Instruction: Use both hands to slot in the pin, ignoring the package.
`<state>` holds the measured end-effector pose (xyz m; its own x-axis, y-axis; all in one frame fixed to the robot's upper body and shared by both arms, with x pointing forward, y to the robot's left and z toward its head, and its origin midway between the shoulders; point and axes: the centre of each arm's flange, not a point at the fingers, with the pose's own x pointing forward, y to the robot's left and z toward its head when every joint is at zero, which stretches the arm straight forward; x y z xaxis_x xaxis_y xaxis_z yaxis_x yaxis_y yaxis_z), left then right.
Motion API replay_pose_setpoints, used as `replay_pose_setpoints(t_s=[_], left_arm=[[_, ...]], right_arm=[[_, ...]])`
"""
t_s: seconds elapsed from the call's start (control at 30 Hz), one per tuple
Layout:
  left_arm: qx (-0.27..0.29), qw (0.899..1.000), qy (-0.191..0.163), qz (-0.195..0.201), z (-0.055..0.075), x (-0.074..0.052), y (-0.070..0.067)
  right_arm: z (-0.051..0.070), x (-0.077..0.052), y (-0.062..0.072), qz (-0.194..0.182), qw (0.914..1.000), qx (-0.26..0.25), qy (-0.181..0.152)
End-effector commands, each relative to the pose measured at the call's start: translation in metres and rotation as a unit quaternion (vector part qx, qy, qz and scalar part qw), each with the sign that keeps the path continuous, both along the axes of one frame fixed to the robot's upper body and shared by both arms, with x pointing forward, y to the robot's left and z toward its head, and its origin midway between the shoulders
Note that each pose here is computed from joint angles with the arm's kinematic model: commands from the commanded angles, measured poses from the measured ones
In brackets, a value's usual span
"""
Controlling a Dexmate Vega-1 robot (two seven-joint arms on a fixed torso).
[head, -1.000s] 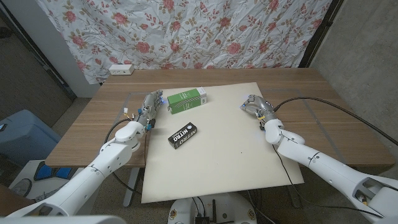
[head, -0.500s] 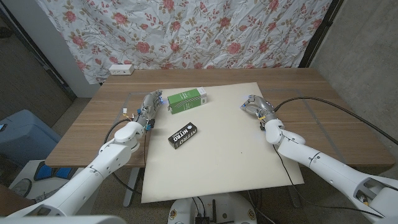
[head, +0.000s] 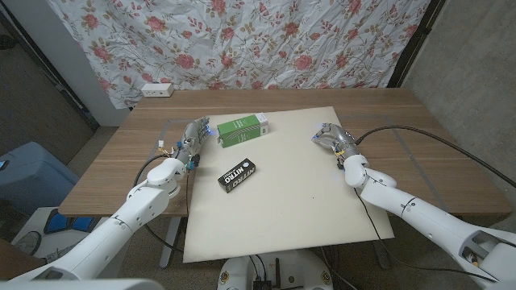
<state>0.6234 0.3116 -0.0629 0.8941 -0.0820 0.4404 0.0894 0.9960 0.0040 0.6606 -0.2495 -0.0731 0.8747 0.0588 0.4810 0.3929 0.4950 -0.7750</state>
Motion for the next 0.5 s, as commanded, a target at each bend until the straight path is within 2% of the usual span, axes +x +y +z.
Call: replay_pose_setpoints(t_s=[0.03,0.5], left_arm=[[0.000,1.000,0.001,-0.001,-0.0009,-0.0002,0.0007],[-0.001,1.000,0.004,0.001,-0.0018,-0.0015,0.0036]], right_arm=[[0.0007,-0.0010,0.0010,0.011,0.9999,-0.001,0.000],[0.0024,-0.0015,0.0036,0.018,0.9998,-0.005,-0.001]])
